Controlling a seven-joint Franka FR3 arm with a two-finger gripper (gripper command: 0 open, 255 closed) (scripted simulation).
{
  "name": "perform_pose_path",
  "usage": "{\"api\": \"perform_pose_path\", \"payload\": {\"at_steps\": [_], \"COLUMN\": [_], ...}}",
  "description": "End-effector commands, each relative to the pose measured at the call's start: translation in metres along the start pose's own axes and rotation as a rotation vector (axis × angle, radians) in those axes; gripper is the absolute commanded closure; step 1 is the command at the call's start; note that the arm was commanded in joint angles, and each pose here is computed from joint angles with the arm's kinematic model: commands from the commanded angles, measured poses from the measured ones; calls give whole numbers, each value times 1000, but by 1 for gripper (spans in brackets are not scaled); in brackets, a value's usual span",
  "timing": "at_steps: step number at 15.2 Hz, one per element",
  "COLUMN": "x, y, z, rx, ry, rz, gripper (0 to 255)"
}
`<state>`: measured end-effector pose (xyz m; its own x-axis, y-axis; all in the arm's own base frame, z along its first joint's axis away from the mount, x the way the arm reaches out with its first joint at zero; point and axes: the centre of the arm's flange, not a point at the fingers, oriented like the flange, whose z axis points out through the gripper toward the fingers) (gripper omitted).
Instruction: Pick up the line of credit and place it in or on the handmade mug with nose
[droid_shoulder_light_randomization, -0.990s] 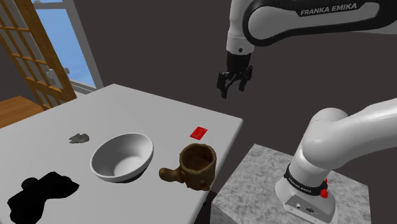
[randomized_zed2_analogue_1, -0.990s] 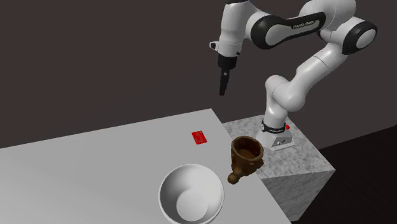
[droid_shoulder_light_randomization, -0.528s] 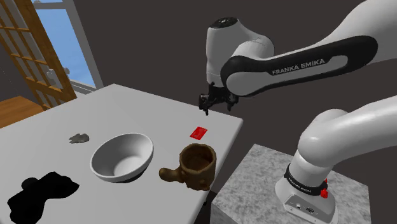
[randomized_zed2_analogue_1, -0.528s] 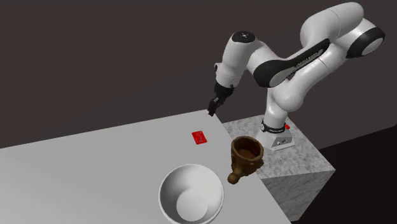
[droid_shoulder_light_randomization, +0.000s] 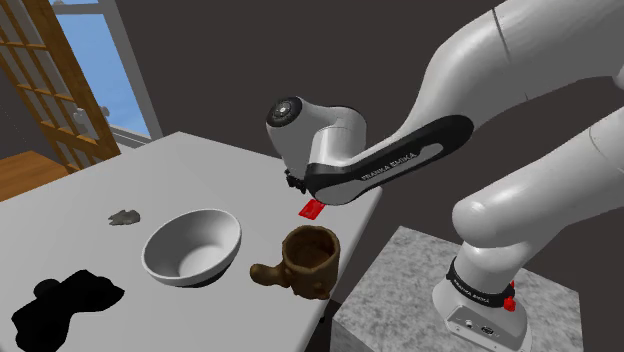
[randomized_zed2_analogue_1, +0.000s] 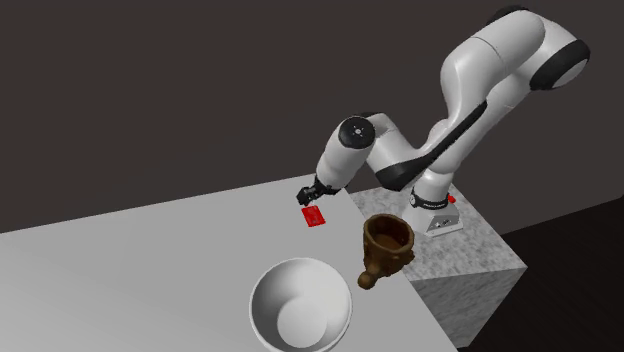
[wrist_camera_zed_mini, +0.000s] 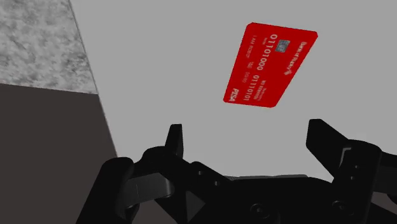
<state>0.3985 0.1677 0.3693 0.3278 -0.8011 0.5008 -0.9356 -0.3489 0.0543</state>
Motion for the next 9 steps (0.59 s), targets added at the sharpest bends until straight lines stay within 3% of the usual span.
{"api": "perform_pose_path", "payload": {"at_steps": [1,9], "x": [-9,-7], "y": [-24,-25], "z": [21,63], "rx": [-32,-35], "ry": [48,53], "rz": [137,149], "gripper": [0,0]}}
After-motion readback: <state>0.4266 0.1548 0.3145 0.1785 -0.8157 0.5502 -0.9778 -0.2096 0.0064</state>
